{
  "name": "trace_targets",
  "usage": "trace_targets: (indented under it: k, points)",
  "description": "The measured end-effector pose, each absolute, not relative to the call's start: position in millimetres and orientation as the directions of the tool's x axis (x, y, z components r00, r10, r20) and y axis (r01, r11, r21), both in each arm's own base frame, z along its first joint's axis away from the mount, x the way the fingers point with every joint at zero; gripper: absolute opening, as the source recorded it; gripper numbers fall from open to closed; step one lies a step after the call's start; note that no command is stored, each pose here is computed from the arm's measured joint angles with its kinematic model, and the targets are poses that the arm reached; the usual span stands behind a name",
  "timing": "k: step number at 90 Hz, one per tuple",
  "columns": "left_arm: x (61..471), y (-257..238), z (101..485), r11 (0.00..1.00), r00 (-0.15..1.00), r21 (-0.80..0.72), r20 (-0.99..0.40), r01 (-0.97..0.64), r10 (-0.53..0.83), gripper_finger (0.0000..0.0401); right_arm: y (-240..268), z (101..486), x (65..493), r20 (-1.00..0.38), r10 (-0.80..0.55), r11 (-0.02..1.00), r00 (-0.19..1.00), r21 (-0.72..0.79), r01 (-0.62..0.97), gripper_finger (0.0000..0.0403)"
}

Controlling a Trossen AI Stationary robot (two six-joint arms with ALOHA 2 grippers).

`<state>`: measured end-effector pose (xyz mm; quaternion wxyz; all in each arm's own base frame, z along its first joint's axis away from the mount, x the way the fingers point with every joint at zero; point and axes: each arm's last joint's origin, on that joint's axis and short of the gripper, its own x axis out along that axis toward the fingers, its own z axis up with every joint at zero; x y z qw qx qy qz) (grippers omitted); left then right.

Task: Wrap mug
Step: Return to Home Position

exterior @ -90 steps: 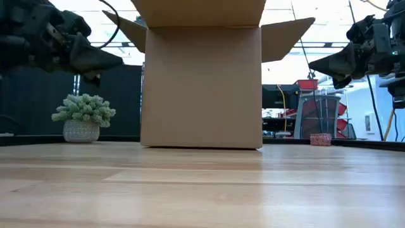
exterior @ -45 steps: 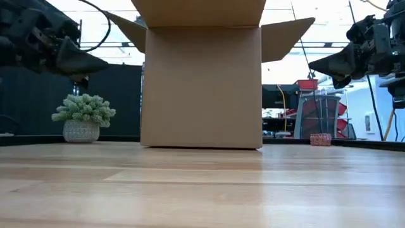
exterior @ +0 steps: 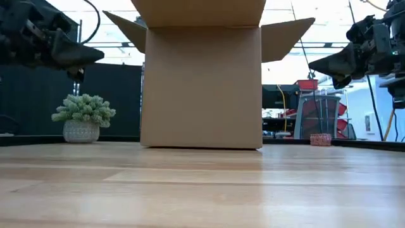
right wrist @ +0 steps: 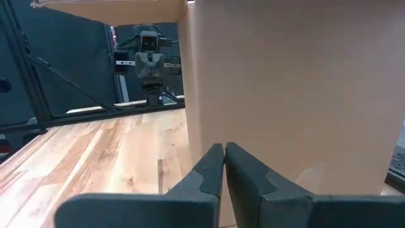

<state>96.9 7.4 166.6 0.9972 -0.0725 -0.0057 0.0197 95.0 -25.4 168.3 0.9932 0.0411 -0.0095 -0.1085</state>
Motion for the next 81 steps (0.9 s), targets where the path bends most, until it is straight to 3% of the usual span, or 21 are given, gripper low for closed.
trace_targets:
  k: [22,81]
  points:
    - [96.9,7.1,167.7,0.985,0.999,-0.169,0.021,-0.033,0.037,0.0000,-21.7,168.8,96.0,0.014,-0.147,0.986,0.989,0.075,0.146,0.0004]
    - [97.2,8.0,166.7,0.982,0.998,-0.176,0.011,-0.063,0.066,0.0000,-21.7,168.8,96.0,0.014,-0.148,0.978,0.989,0.151,0.144,0.0004]
